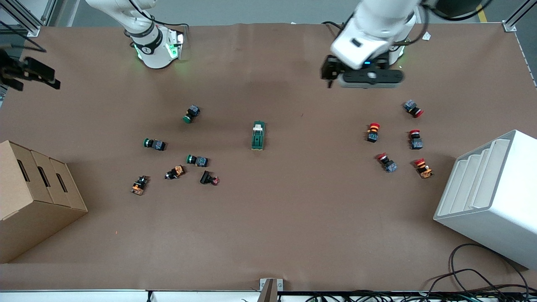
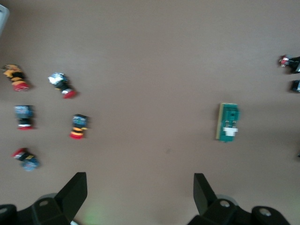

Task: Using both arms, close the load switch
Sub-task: 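Move the left gripper over the green switch while the right gripper approaches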

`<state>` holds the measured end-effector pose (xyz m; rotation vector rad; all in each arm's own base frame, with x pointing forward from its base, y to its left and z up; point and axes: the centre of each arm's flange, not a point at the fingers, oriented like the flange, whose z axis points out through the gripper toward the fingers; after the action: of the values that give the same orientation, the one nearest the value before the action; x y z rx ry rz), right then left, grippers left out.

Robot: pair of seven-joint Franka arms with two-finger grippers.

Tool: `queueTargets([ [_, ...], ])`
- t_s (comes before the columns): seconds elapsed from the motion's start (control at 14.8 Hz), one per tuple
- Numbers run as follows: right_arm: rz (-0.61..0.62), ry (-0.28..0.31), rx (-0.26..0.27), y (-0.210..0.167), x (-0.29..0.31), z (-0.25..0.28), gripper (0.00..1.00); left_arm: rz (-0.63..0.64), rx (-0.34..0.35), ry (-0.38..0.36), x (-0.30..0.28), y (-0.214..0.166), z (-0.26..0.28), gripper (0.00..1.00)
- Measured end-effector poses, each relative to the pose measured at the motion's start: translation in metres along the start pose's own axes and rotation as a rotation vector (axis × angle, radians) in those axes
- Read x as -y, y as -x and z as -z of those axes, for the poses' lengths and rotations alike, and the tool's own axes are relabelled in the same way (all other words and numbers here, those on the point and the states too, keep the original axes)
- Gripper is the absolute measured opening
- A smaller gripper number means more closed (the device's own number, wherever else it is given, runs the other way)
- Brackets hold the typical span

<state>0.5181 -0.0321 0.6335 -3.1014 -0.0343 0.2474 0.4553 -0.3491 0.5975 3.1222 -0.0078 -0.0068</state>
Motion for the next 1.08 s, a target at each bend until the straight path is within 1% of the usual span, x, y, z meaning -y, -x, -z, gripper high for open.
queueTargets([
  [0.14, -0.006, -0.002, 0.054, -0.022, -0.004, -0.027, 1.00, 0.026, -0.044, -0.025, -0.038, 0.019, -0.026, 1.00],
  [0.34, -0.020, -0.005, 0.148, -0.055, -0.013, -0.078, 1.00, 0.030, -0.079, -0.040, -0.091, 0.057, -0.068, 1.00],
  [0.47, -0.032, -0.006, 0.184, -0.068, -0.021, -0.099, 1.00, 0.029, -0.114, -0.083, -0.114, 0.077, -0.096, 1.00],
  [0.54, -0.035, -0.007, 0.189, -0.070, -0.023, -0.102, 1.00, 0.045, -0.126, -0.098, -0.124, 0.088, -0.109, 1.00],
  [0.68, -0.035, -0.006, 0.185, -0.070, -0.023, -0.100, 1.00, 0.083, -0.144, -0.116, -0.145, 0.107, -0.135, 1.00],
  [0.88, -0.034, -0.006, 0.176, -0.070, -0.022, -0.095, 1.00, 0.138, -0.205, -0.159, -0.174, 0.133, -0.176, 1.00],
  [1.08, -0.034, -0.007, 0.176, -0.070, -0.022, -0.094, 1.00, 0.201, -0.273, -0.160, -0.199, 0.156, -0.218, 1.00],
])
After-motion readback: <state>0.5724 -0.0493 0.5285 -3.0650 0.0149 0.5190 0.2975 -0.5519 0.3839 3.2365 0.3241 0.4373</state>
